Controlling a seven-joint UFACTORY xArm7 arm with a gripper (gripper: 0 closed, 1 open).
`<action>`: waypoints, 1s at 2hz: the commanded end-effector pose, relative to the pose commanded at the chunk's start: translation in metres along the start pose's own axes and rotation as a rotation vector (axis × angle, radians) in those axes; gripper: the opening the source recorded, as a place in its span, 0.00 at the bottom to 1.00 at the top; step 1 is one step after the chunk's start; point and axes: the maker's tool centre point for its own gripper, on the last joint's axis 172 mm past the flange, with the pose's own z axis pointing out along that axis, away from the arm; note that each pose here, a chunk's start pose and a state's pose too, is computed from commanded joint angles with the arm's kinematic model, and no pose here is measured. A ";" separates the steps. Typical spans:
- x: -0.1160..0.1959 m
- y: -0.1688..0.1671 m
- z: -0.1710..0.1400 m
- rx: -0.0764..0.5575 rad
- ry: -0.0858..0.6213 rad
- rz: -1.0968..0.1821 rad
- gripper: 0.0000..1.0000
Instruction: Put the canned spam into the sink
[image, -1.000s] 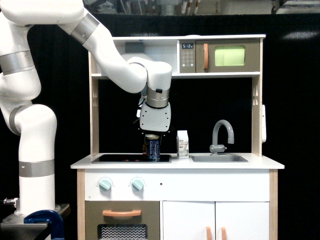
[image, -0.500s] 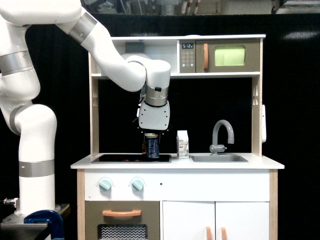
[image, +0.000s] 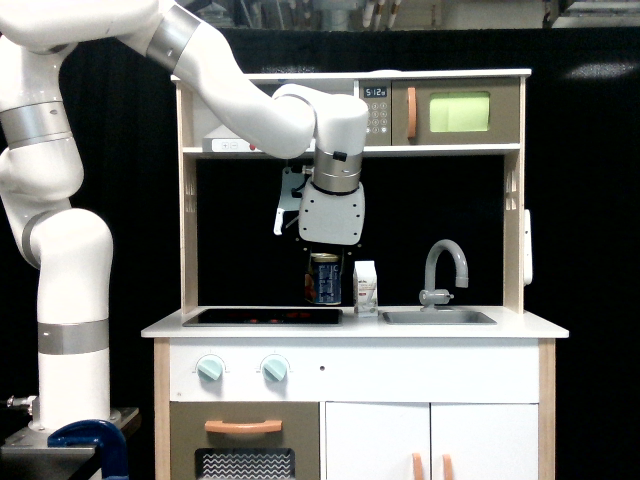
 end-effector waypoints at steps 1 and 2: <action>-0.029 0.082 -0.011 0.000 0.000 0.000 0.00; 0.008 0.134 0.023 0.000 0.000 0.000 0.00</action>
